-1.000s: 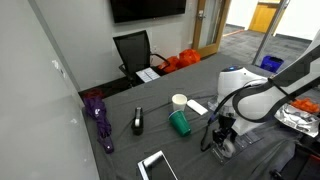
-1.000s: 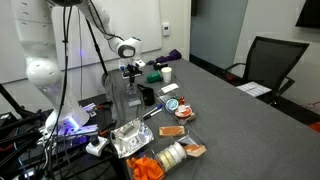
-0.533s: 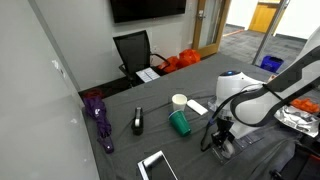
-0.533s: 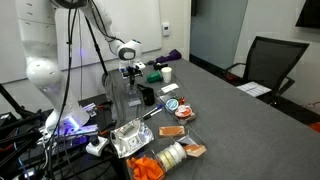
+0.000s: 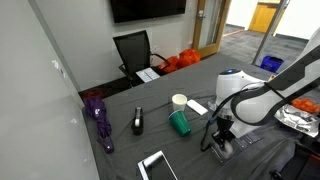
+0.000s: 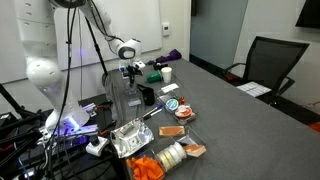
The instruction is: Move the ribbon roll to the right tray
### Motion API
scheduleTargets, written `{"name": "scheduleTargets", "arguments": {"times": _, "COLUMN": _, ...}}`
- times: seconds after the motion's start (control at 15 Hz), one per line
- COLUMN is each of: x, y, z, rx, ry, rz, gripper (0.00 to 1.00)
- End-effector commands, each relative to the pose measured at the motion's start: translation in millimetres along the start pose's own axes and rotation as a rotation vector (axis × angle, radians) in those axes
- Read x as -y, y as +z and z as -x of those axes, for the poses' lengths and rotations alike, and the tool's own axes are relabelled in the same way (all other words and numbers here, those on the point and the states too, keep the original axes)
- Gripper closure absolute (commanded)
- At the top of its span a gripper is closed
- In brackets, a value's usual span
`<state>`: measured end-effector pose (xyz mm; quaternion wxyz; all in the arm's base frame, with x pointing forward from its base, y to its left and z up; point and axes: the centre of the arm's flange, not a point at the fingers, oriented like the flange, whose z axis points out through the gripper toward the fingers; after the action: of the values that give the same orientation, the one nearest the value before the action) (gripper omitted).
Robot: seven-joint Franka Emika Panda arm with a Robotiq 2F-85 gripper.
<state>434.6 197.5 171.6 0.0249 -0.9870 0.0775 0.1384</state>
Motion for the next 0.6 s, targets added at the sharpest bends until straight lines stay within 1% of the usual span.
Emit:
{"name": "scheduleTargets", "arguments": {"times": 0.0, "x": 2.9, "y": -31.5, "z": 17.7, "rx": 0.006, "ry": -0.008, "rz": 0.009, "gripper": 0.92}}
{"name": "scheduleTargets", "arguments": {"times": 0.13, "x": 3.2, "y": -48.5, "z": 23.5, "rx": 0.012, "ry": -0.014, "rz": 0.012, "gripper": 0.92}}
{"name": "scheduleTargets", "arguments": {"times": 0.33, "x": -5.2, "y": -74.6, "z": 32.7, "rx": 0.001, "ry": -0.026, "rz": -0.007, "gripper": 0.92}}
{"name": "scheduleTargets", "arguments": {"times": 0.4, "x": -9.1, "y": -82.3, "z": 35.5, "rx": -0.013, "ry": -0.029, "rz": -0.013, "gripper": 0.92}}
{"name": "scheduleTargets", "arguments": {"times": 0.53, "x": -20.5, "y": -92.9, "z": 41.3, "rx": -0.060, "ry": -0.038, "rz": 0.003, "gripper": 0.92}}
